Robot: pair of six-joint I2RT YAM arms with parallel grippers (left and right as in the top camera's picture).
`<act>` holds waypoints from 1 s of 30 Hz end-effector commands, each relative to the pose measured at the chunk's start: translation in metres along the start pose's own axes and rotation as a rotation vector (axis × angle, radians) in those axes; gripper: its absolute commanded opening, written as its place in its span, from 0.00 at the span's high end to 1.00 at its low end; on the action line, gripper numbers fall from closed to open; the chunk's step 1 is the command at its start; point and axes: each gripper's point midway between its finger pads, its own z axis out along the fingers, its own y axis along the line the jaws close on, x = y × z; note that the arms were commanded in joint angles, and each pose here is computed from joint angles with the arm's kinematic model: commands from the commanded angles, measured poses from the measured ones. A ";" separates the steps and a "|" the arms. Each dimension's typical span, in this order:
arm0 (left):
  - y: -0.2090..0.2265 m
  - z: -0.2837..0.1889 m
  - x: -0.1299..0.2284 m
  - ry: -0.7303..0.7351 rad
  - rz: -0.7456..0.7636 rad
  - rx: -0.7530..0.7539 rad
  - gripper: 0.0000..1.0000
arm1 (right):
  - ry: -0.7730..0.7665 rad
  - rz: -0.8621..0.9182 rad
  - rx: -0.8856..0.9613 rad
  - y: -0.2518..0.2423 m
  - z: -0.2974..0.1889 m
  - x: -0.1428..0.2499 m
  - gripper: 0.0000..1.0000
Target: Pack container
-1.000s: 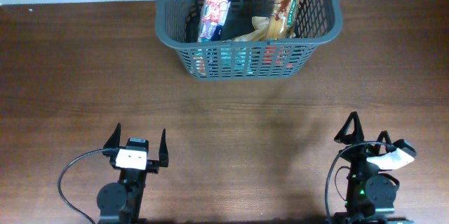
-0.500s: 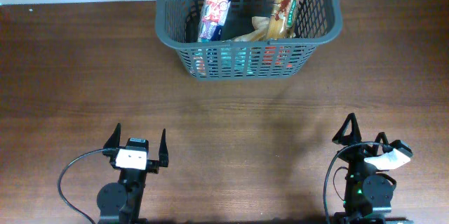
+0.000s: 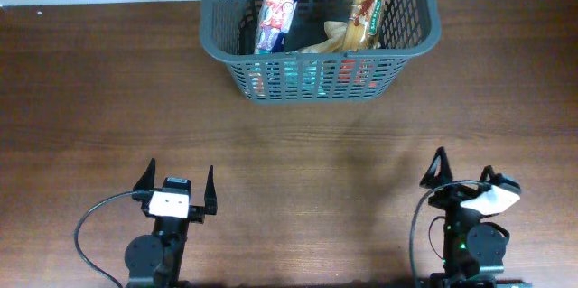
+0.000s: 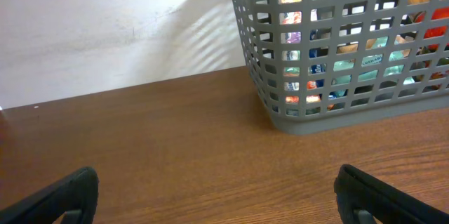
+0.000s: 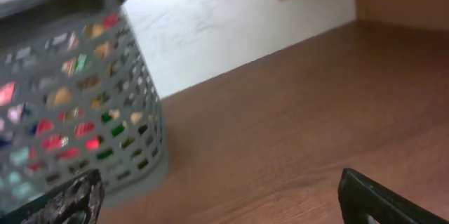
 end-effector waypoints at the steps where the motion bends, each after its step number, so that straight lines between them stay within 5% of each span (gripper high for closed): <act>1: 0.003 0.000 0.003 0.003 0.016 -0.014 0.01 | 0.019 -0.178 -0.075 0.012 0.000 0.008 0.01; 30: 0.003 0.000 0.003 0.003 0.016 -0.014 0.01 | 0.034 -0.509 -0.273 0.047 -0.008 0.023 0.01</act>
